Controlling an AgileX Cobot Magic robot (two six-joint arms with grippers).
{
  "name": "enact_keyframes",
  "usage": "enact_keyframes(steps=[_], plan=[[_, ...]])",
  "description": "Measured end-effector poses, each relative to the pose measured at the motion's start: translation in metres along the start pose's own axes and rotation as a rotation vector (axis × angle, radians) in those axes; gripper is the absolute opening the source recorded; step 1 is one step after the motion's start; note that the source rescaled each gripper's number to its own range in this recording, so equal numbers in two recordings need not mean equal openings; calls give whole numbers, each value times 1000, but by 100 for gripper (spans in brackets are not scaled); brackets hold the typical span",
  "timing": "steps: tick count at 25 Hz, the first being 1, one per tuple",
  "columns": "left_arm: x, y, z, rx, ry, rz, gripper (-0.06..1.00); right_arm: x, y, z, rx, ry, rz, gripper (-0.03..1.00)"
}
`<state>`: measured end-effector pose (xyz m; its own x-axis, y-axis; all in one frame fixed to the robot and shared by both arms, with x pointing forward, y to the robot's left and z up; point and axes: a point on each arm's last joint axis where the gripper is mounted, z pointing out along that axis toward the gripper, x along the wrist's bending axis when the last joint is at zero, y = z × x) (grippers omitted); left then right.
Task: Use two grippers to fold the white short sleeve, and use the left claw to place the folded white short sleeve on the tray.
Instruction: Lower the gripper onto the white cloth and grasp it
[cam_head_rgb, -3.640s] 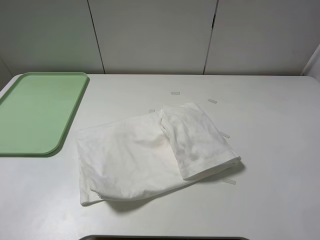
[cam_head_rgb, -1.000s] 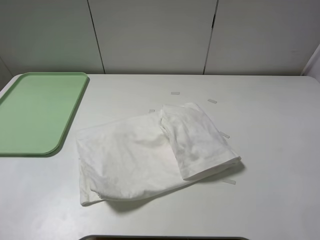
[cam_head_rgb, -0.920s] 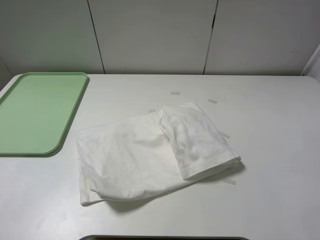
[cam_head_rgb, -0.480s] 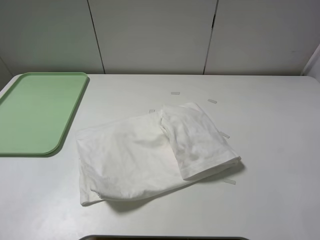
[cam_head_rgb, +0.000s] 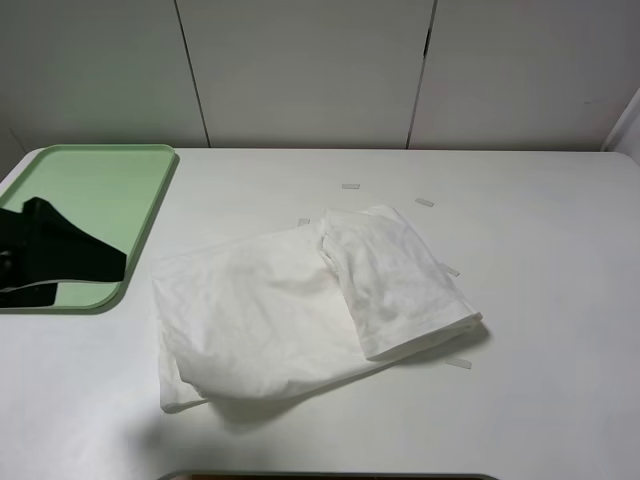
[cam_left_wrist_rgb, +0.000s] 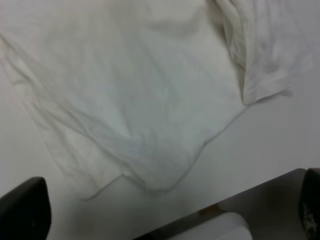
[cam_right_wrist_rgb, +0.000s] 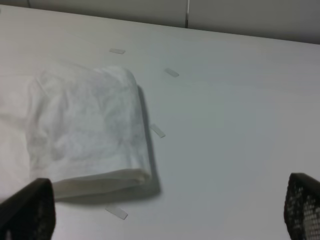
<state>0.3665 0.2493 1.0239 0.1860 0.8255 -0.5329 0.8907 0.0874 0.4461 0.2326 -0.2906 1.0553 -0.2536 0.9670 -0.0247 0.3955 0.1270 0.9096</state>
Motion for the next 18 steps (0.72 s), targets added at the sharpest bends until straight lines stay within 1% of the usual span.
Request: enact_keyframes(steps=[3, 7, 9, 11, 12, 18], plan=[[13, 12, 25, 80, -12, -89, 99, 0, 0, 0, 0, 0, 0, 100], [35, 21, 59, 171, 7, -202, 99, 0, 0, 0, 0, 0, 0, 100], [38, 21, 64, 183, 13, -215, 99, 0, 0, 0, 0, 0, 0, 100], [53, 23, 86, 225, 31, -278, 99, 0, 0, 0, 0, 0, 0, 100], [57, 22, 92, 241, 32, -296, 99, 0, 0, 0, -1, 0, 0, 100], [70, 19, 112, 289, 34, -357, 99, 0, 0, 0, -1, 0, 0, 100]])
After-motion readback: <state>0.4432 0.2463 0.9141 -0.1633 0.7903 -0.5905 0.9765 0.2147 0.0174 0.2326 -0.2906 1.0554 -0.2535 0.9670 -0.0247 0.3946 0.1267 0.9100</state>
